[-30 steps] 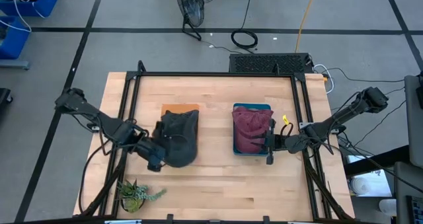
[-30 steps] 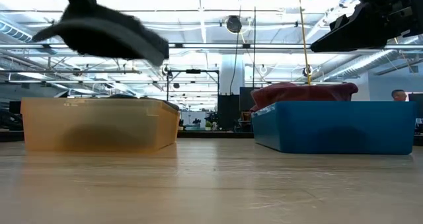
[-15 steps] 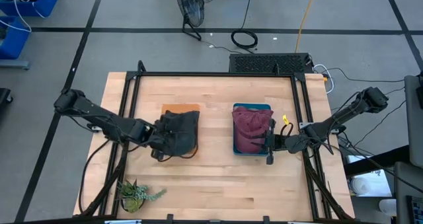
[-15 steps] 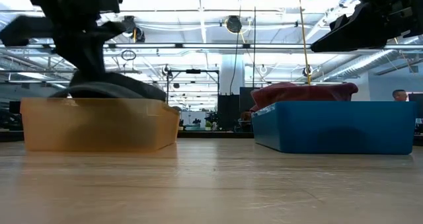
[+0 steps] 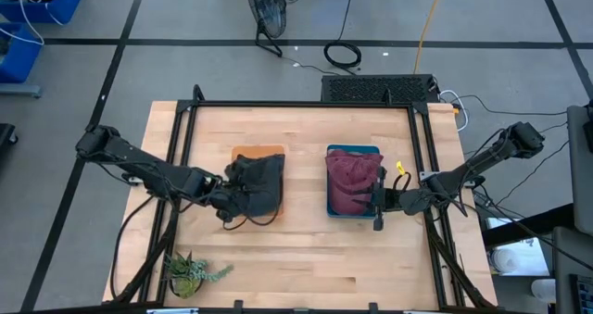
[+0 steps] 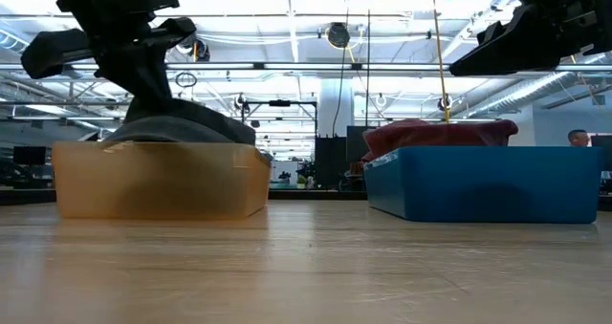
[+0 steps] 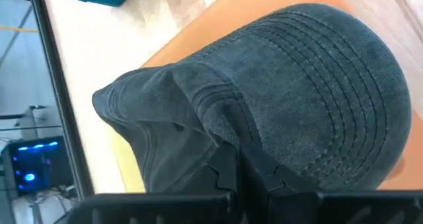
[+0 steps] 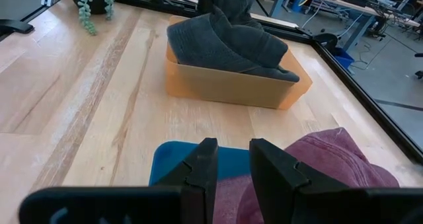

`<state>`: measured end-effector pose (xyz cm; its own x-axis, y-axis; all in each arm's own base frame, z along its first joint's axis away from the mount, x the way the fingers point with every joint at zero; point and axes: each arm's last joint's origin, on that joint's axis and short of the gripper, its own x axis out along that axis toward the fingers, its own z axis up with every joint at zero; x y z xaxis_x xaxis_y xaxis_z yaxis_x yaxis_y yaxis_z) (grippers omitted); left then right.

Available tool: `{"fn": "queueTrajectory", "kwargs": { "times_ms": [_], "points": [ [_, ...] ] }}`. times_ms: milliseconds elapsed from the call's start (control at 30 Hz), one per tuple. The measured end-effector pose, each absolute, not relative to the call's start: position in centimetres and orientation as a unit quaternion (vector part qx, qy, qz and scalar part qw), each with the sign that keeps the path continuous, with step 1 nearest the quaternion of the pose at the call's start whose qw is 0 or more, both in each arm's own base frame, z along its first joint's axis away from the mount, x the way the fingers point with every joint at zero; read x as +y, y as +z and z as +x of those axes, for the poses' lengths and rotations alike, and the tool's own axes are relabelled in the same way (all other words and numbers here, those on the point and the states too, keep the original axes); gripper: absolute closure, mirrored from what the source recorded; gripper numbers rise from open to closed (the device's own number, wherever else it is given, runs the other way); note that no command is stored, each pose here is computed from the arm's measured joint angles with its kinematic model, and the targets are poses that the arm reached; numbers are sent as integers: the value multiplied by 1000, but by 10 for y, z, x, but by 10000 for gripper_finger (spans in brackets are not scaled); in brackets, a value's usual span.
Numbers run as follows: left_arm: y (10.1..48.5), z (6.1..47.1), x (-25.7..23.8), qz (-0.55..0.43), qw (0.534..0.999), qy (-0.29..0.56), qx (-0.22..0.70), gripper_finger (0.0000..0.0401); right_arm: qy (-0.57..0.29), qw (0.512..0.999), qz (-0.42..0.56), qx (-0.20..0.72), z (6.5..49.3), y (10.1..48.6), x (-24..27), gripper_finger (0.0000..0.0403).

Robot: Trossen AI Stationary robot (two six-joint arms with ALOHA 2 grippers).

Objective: Pick & Place hat
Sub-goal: Put the black cap into the orange bin

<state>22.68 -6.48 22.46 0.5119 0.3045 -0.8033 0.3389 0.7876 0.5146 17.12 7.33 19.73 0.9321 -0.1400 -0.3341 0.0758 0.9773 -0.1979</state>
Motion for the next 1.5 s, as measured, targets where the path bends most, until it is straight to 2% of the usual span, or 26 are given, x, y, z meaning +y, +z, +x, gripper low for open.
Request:
{"fn": "queueTrajectory", "kwargs": {
  "times_ms": [233, 367, 567, 833, 1067, 1267, 1500],
  "points": [
    [227, 230, -64, 361, 803, 10, 475, 388, -55, 978, -93, 179, 171, 197, 73, 328],
    [230, 234, -66, 366, 812, -1, 454, 394, -55, 978, -93, 179, 171, 197, 73, 328],
    [228, 232, -66, 372, 801, -18, 469, 394, -55, 978, -90, 179, 171, 197, 73, 328],
    [213, 228, -53, 340, 797, 1, 498, 379, -55, 978, -90, 180, 171, 196, 73, 328],
    [197, 228, -48, 322, 814, 24, 483, 378, -55, 978, -89, 180, 171, 197, 73, 328],
    [196, 227, -46, 351, 802, 40, 482, 333, -56, 978, -90, 180, 171, 196, 73, 328],
    [197, 227, -45, 367, 795, 71, 478, 235, -55, 978, -90, 180, 171, 196, 73, 328]
  ]
}}
